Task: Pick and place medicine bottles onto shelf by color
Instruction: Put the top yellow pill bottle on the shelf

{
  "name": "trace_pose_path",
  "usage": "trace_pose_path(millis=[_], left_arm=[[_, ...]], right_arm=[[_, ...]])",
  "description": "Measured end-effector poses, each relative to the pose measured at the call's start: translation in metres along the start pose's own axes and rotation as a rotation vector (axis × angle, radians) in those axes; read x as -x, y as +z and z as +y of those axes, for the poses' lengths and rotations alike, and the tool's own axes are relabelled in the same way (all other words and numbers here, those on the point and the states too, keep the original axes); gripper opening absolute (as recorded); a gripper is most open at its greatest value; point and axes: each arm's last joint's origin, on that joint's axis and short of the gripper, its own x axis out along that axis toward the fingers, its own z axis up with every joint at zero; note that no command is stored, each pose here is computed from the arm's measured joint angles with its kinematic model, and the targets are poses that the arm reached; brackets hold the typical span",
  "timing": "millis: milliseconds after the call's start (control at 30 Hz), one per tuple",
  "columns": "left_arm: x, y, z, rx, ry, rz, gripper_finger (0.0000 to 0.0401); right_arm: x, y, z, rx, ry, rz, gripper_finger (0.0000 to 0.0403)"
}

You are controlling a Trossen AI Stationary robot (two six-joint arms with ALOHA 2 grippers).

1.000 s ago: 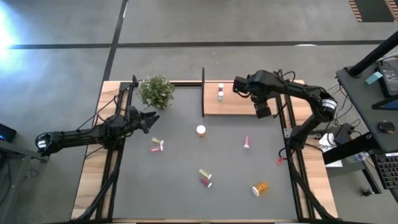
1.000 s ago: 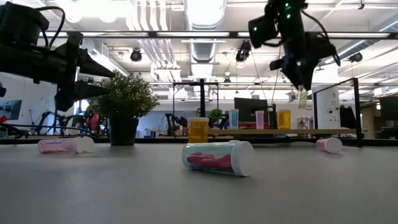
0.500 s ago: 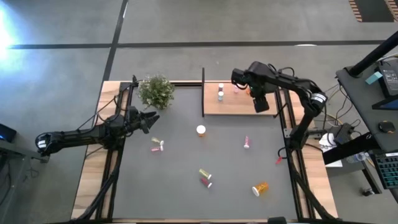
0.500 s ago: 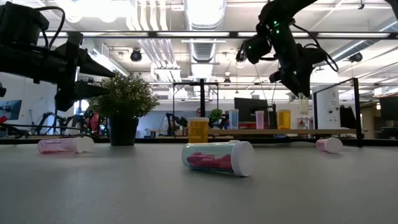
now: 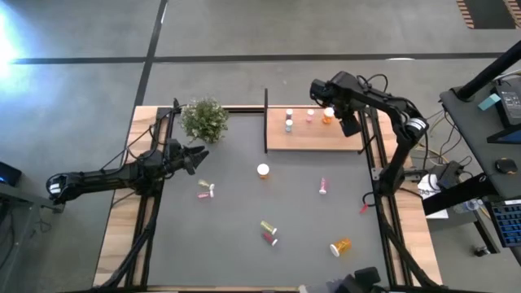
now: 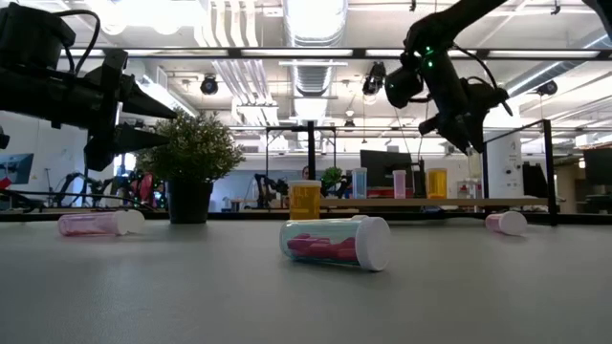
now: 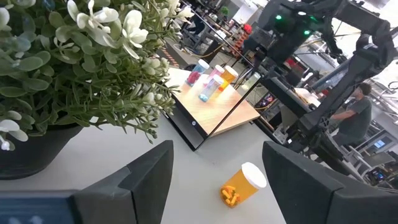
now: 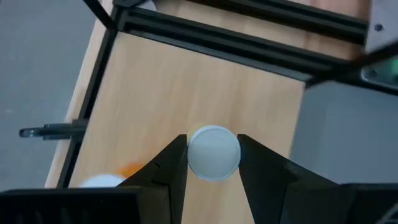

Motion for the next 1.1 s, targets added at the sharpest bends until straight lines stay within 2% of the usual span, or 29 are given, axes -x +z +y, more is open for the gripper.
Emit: trace_pose_path(millis=[267, 533, 1100], left_arm=[[0.000, 0.000, 0.000, 0.000, 0.000, 0.000, 0.0231], [0.000, 0.000, 0.000, 0.000, 0.000, -0.001, 0.0231], [0.000, 0.000, 0.000, 0.000, 0.000, 0.000, 0.0231]], right_arm=[[-0.023, 0.002, 0.026, 0.065, 0.000, 0.018, 0.0118], [-0.033, 0.013, 0.040, 0.065, 0.016, 0.032, 0.0118], [-0.044, 0.012, 0.048, 0.102, 0.006, 0.027, 0.0118]])
